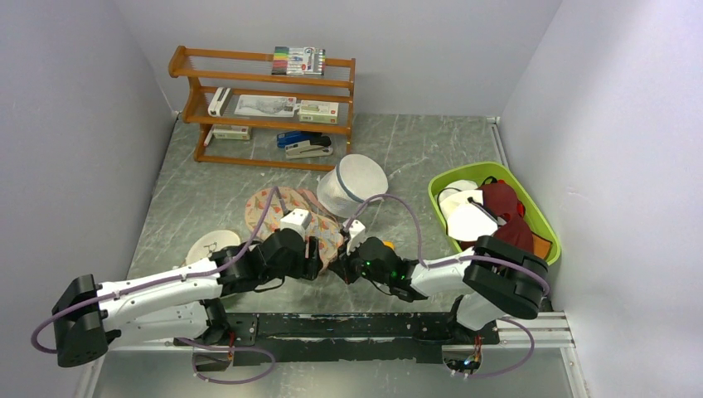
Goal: Unzip the laundry bag and remove the bra
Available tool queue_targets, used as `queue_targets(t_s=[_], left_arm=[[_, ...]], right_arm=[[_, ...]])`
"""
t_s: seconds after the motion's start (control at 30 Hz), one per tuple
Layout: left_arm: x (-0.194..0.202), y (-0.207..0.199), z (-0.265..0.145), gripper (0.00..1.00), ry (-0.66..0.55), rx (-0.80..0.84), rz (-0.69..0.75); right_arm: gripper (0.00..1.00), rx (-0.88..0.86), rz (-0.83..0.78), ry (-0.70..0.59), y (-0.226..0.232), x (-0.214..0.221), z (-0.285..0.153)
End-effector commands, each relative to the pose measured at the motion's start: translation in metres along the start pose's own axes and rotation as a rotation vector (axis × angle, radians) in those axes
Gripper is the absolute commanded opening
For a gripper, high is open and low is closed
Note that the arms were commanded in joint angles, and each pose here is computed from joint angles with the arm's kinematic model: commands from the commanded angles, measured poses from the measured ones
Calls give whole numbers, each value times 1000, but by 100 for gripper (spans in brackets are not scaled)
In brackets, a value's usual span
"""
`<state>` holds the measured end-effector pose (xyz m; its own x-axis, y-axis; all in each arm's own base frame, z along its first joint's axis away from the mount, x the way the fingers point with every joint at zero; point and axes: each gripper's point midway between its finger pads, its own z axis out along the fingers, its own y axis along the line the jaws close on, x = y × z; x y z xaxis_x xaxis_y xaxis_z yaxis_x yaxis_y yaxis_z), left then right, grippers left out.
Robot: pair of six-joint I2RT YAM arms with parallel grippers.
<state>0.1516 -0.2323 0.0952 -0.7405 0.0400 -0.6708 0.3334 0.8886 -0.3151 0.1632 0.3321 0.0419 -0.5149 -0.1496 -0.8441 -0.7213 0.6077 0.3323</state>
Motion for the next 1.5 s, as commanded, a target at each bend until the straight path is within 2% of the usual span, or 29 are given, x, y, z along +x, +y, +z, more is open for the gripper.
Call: queue_targets(t_s=[0.0, 0.13, 0.23, 0.33, 0.47, 0.67, 0.93, 1.2, 1.47], left_arm=[[-36, -32, 2, 73, -143, 145, 175], [-29, -43, 16, 69, -116, 183, 195], [-17, -40, 29, 67, -72, 160, 190], [-10, -27, 37, 59, -50, 87, 173], [-7, -17, 40, 55, -48, 39, 159], [11, -12, 37, 59, -12, 65, 130], [18, -8, 39, 53, 1, 61, 109], [30, 6, 43, 34, 40, -2, 103], [43, 19, 44, 8, 70, -51, 74]], right_arm=[[0, -86, 2, -11, 14, -8, 3], [0, -101, 11, -9, 16, -9, 3], [0, -109, 16, -9, 18, -10, 1], [0, -108, 21, -8, 18, -10, -1], [0, -106, 28, -8, 17, -9, -1], [0, -99, 32, -1, 16, -9, 1], [0, -96, 30, 15, 17, -9, 5], [0, 59, 78, 35, -12, -4, 7], [0, 97, 117, 47, -29, -2, 6]])
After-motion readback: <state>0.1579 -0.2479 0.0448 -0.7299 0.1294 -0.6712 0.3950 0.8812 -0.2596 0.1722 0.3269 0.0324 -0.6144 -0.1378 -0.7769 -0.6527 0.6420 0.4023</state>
